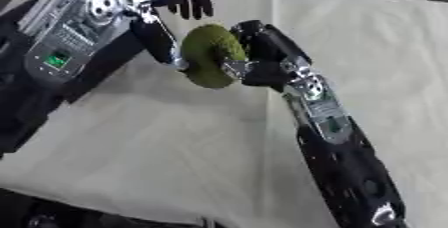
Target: Pick up the objects with one hand, pass them to the other hand, and then place them into the box on the other side of the table.
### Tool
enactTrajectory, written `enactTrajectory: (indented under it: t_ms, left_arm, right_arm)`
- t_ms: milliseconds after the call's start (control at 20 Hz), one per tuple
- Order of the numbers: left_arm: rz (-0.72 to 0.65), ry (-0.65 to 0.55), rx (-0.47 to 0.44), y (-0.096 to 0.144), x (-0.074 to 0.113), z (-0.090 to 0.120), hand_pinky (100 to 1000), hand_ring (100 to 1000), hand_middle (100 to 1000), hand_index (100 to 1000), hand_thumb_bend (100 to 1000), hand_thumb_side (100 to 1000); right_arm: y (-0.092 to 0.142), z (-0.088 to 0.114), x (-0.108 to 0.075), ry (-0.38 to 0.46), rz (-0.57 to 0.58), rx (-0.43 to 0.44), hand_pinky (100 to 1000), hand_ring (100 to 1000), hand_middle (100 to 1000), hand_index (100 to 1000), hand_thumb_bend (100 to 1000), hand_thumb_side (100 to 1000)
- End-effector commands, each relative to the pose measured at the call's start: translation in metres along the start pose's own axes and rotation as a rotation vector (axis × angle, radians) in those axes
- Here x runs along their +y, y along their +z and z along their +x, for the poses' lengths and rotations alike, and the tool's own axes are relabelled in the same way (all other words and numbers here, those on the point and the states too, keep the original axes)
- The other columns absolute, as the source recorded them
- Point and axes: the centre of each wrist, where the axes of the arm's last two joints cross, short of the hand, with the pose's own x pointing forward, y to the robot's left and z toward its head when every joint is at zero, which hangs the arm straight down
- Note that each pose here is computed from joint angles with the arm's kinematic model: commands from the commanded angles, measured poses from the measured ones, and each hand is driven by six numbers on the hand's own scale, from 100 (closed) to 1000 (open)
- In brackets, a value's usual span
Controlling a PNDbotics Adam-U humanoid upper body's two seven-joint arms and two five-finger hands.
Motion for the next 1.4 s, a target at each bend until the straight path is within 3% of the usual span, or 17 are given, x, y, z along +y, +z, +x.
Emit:
enactTrajectory:
  t_ms: [50, 250, 450, 1150, 1300, 1400]
  left_arm:
    - [0.005, -0.020, -0.014, 0.0040, 0.0110, 0.0018, 776, 726, 683, 807, 813, 240]
    - [-0.013, -0.030, -0.027, 0.0043, 0.0117, 0.0022, 795, 752, 713, 820, 874, 343]
    - [-0.054, -0.020, -0.047, 0.0040, 0.0125, 0.0021, 807, 765, 727, 822, 865, 405]
    - [-0.143, -0.011, -0.053, -0.0016, 0.0102, -0.0001, 783, 752, 700, 805, 831, 502]
    - [-0.131, 0.003, -0.044, -0.0008, 0.0113, -0.0007, 726, 664, 596, 712, 749, 490]
    - [-0.123, 0.017, -0.036, -0.0007, 0.0111, -0.0007, 703, 609, 543, 648, 650, 432]
  right_arm:
    - [-0.0067, 0.0146, -0.0056, 0.033, 0.024, -0.041, 510, 398, 223, 331, 243, 100]
    - [-0.0073, 0.0167, -0.0063, 0.042, 0.034, -0.045, 508, 396, 222, 330, 245, 100]
    - [-0.0086, 0.0217, -0.0079, 0.056, 0.057, -0.055, 505, 395, 221, 329, 249, 100]
    - [-0.0081, 0.0224, -0.0077, 0.034, 0.077, -0.067, 502, 392, 219, 327, 247, 100]
    - [-0.0077, 0.0219, -0.0077, 0.030, 0.076, -0.065, 500, 391, 219, 327, 247, 100]
    - [-0.0075, 0.0215, -0.0077, 0.027, 0.072, -0.064, 500, 391, 219, 327, 246, 100]
